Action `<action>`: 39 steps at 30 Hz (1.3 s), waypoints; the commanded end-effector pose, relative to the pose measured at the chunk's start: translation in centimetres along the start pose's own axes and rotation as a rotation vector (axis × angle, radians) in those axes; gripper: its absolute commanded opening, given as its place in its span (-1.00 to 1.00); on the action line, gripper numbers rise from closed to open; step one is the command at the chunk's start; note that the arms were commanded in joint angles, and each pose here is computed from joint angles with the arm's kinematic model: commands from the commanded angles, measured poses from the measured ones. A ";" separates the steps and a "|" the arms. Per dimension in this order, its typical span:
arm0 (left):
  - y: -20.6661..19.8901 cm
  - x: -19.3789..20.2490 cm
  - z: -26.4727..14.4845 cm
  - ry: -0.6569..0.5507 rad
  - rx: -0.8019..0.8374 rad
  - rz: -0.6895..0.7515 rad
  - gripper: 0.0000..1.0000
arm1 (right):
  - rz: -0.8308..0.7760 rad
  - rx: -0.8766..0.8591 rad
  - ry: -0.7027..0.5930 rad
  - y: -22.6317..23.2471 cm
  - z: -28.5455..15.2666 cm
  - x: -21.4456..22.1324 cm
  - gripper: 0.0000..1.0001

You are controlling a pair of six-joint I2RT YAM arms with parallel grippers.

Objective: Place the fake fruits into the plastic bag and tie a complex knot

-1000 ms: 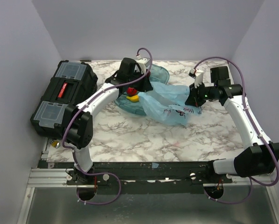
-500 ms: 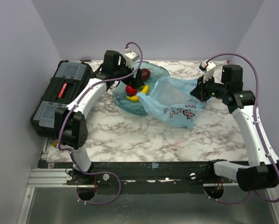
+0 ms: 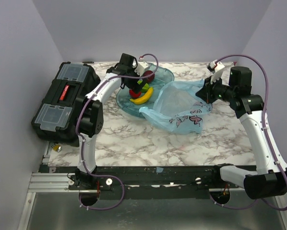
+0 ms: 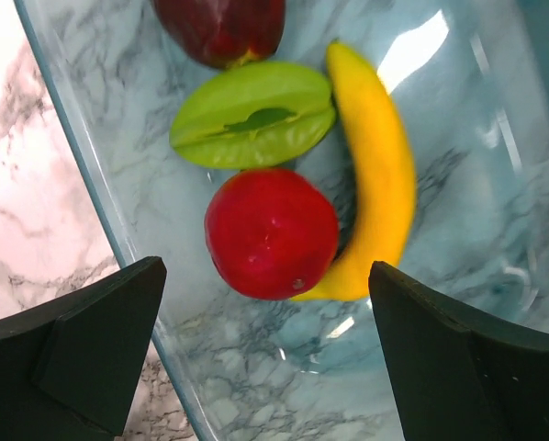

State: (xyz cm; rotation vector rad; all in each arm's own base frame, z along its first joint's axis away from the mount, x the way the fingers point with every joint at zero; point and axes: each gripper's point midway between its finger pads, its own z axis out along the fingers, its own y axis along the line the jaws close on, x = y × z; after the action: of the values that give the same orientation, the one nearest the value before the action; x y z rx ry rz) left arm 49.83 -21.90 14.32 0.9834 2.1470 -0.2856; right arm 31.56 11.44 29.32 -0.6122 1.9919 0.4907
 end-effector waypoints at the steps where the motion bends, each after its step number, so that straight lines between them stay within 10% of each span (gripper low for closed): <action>1: 1.8 2.8 1.3 0.164 -0.099 0.066 0.97 | 0.022 0.018 -0.015 -0.1 -0.2 0.0 -0.99; 12: 0.7 5.4 3.7 0.271 -0.024 0.101 0.76 | 0.033 0.010 -0.003 -0.2 0.4 0.4 -0.99; 20: -0.5 0.3 -0.8 0.100 -0.008 0.075 -0.44 | 0.036 -0.007 -0.008 -0.2 0.8 0.4 -0.99; 30: -12.9 -14.8 -19.3 -0.556 0.412 0.146 -0.43 | 0.067 -0.032 -0.045 0.3 0.9 -0.5 -0.99; 39: -24.4 -11.7 -15.3 -0.508 0.540 0.394 -0.45 | 0.097 -0.056 -0.066 1.1 0.5 -1.0 -0.99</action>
State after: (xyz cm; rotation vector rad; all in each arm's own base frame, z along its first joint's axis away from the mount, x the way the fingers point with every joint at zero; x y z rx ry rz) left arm 28.76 -34.29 40.14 1.2822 1.2842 -0.8273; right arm 32.00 12.39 29.28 -0.5378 1.9859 0.5786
